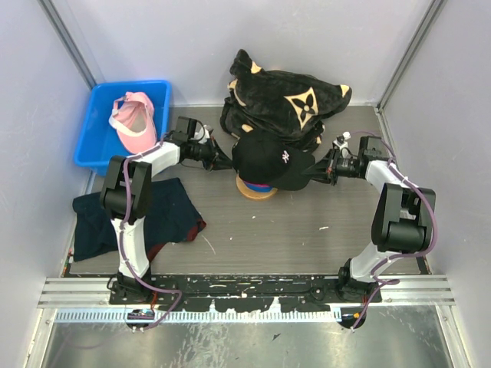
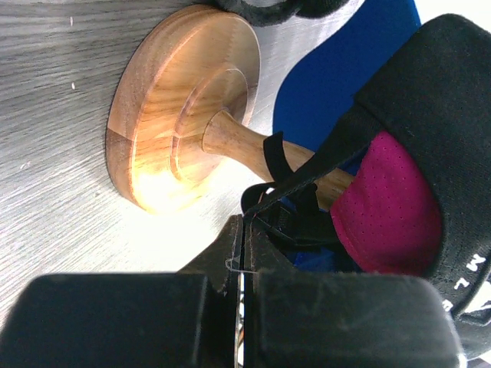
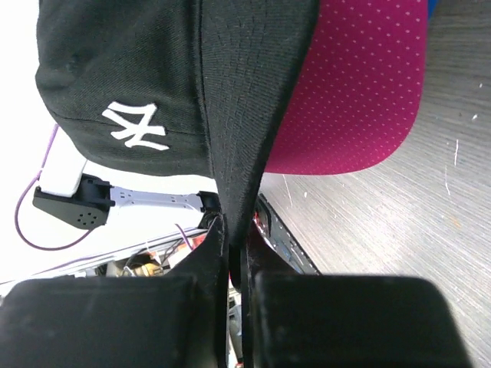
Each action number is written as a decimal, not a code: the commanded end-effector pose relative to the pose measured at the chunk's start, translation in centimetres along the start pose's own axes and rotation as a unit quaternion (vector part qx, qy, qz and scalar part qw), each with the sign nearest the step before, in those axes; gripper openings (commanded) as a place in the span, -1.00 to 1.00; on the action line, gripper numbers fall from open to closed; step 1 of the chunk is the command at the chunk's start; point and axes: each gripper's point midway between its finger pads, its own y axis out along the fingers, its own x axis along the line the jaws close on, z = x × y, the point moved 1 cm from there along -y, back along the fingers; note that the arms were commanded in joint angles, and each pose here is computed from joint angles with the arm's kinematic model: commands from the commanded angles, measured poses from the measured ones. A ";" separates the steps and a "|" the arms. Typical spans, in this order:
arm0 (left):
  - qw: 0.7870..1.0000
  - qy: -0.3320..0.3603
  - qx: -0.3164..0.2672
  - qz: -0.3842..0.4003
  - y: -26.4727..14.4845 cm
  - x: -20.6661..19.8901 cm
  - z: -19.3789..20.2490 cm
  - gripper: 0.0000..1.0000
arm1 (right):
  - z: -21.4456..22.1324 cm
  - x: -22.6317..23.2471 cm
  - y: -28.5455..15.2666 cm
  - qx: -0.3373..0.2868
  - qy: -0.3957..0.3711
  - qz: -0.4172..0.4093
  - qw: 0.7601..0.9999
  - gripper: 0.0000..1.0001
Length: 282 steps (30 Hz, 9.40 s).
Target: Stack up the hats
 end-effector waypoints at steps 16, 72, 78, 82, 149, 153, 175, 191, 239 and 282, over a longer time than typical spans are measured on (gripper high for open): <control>0.999 -0.011 -0.002 -0.049 0.1 4.0 0.1 -0.97 | -3.2 -7.4 0.0 -0.089 0.052 0.149 0.983 -0.84; 0.993 -0.014 -0.073 0.090 -5.3 -3.4 -0.7 0.00 | -5.7 -0.2 -2.9 -0.160 -0.059 0.146 0.975 -0.23; 0.990 -0.013 -0.100 0.103 -7.6 -3.7 -1.8 0.01 | -5.7 -0.1 -2.8 -0.159 -0.060 0.143 0.975 -0.23; 0.990 -0.003 -0.110 0.084 -8.9 -3.3 -2.1 0.04 | -5.6 -0.2 -2.7 -0.158 -0.060 0.143 0.975 -0.23; 0.779 0.106 -0.378 -0.488 -23.1 11.5 -27.0 0.38 | -6.8 3.4 -5.5 -0.217 -0.110 0.180 0.953 -0.10; 0.779 0.103 -0.373 -0.494 -23.0 12.3 -27.1 0.23 | -7.0 3.6 -5.7 -0.219 -0.111 0.187 0.951 -0.10; 0.851 0.127 -0.487 -0.152 -29.7 -10.4 -21.6 -0.98 | -7.3 14.7 -7.6 -0.277 -0.185 0.057 0.941 -0.10; 0.785 0.183 -0.526 0.273 -31.1 -27.8 -12.1 -0.98 | -1.2 32.3 -1.4 -0.202 -0.106 -0.245 0.942 -0.07; 0.727 0.248 -0.466 0.440 -25.8 -33.3 0.1 -0.99 | -2.4 40.2 8.9 -0.135 0.035 -0.390 0.910 0.02; 0.797 0.181 -0.465 0.340 -25.0 -21.6 -1.5 0.21 | -1.9 30.6 3.9 -0.028 -0.036 -0.270 0.962 -0.99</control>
